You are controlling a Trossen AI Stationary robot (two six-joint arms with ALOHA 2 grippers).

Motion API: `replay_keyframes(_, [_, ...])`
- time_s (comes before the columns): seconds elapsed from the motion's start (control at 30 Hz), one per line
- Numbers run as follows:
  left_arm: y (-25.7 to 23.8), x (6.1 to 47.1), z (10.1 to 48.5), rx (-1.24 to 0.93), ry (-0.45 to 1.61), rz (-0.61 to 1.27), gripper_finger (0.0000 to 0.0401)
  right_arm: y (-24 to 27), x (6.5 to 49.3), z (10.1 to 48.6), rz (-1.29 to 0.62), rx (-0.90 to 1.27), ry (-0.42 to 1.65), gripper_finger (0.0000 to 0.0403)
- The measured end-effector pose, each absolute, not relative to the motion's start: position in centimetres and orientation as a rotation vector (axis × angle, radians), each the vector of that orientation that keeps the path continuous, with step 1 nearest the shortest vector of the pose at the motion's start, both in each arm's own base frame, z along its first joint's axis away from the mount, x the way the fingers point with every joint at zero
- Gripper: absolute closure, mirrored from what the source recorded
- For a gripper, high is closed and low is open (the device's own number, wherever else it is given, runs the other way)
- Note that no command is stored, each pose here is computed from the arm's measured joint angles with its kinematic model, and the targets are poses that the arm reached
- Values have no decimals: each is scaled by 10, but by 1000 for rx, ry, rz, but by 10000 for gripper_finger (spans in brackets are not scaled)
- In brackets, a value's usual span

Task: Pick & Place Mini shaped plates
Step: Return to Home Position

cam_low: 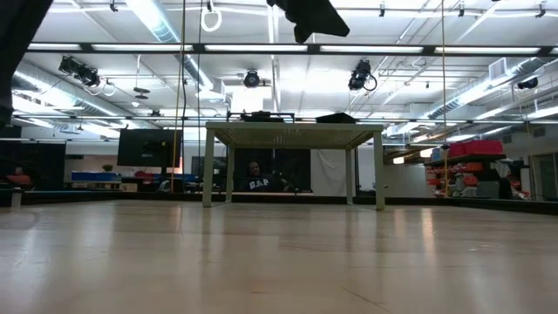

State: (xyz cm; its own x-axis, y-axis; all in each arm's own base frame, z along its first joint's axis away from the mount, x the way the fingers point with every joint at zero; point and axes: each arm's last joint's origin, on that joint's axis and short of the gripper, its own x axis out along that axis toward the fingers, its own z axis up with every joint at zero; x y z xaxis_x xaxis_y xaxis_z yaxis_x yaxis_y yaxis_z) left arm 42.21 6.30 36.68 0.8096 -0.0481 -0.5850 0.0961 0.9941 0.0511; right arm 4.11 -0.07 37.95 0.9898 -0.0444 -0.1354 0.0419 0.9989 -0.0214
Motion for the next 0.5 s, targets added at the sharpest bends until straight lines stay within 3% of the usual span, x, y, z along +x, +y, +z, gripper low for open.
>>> replay_keyframes(0.5, [11, 356, 326, 90, 445, -126, 400, -1, 41, 379, -44, -19, 136, 399])
